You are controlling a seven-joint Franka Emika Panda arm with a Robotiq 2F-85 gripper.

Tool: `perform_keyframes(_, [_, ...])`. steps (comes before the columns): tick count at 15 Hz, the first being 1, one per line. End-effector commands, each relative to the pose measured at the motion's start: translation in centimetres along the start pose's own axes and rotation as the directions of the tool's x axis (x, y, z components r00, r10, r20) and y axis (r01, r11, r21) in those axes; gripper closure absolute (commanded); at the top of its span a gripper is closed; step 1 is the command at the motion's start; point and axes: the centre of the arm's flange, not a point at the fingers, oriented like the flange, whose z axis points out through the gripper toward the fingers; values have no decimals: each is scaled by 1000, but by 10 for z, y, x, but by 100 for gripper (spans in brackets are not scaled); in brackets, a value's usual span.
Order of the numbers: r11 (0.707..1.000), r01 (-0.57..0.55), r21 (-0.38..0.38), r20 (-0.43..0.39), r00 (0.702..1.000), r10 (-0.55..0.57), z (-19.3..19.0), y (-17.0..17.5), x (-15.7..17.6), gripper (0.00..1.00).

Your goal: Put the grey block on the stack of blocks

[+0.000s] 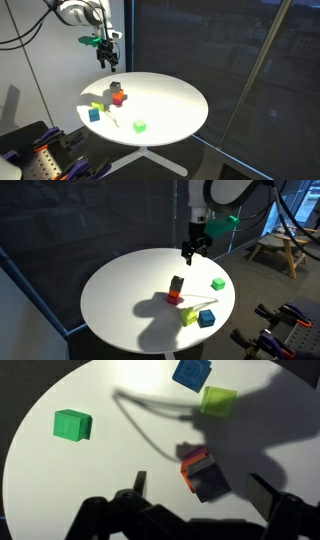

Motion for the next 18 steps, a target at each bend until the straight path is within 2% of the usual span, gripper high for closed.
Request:
perform_keyframes(1, [998, -56, 27, -32, 998, 57, -15, 19, -13, 0])
perform_keyframes(13, [996, -48, 73, -19, 999, 49, -42, 32, -7, 0])
perform_keyframes(18, [997, -45, 63, -14, 999, 46, -31, 26, -7, 0])
